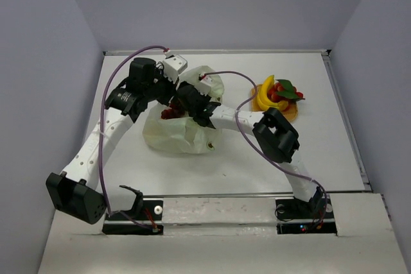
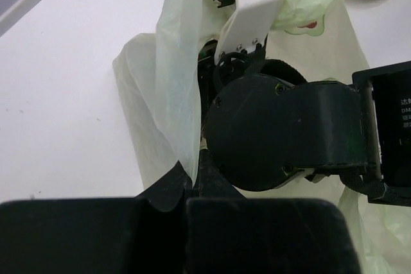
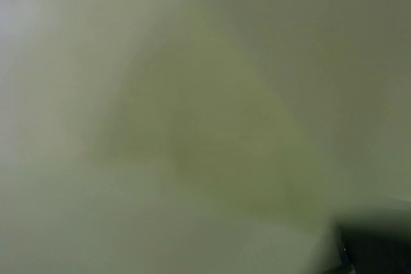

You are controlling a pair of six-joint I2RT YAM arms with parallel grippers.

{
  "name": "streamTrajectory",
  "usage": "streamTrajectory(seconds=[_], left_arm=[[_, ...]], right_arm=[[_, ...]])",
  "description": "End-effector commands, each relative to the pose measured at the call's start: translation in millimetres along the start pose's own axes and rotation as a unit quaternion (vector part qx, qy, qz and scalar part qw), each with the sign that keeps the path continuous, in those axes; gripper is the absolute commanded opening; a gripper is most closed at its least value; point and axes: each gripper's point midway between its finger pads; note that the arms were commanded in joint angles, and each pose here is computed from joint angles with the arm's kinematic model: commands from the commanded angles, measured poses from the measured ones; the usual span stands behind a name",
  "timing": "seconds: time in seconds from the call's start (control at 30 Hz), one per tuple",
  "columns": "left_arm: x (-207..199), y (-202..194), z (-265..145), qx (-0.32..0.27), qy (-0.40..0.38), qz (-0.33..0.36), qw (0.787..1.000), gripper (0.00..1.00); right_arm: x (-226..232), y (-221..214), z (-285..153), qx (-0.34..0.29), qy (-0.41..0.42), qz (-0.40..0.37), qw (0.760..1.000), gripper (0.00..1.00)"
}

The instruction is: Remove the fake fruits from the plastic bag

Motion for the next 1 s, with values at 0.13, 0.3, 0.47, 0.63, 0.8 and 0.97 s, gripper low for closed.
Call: streamTrajectory(seconds=[0.13, 0.3, 0.47, 0.63, 0.8, 0.97], left_arm=[[-50.3, 14.3, -5.2, -0.025, -0.114, -0.009, 0.993, 0.0], [-54.2, 15.8, -6.6, -0.027, -0.124, -0.012, 0.992, 0.0], [-54.1, 13.7, -8.8, -0.025, -0.123, -0.015, 0.992, 0.0], [-50.4, 21.3, -15.3, -0.034, -0.118, -0.028, 0.992, 0.0], [-36.5, 14.5, -11.3, -0.03, -0.089, -0.036, 0.995, 0.0], [-0.9, 7.5, -2.7, -0.021, -0.006, -0.051, 0.998, 0.0]], right_arm=[[-50.9, -16.1, 35.5, -0.004, -0.121, -0.04, 0.992, 0.96], [-64.1, -34.6, 59.4, 0.014, -0.138, -0.061, 0.988, 0.89], [-80.5, -36.8, 67.8, 0.032, -0.154, -0.042, 0.987, 0.69], [-83.8, -32.3, 61.4, 0.049, -0.147, -0.059, 0.986, 0.22], [-45.5, 0.1, 41.6, 0.055, -0.073, -0.098, 0.991, 0.05], [-14.2, 33.5, -2.8, 0.058, 0.029, -0.135, 0.989, 0.01]])
Point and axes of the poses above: each gripper's point midway between its finger pads, its own z axis out along the fingers, its own x axis along the line the jaws close on, y = z × x, and after that the axes turned 4 degrees about -z, right-handed
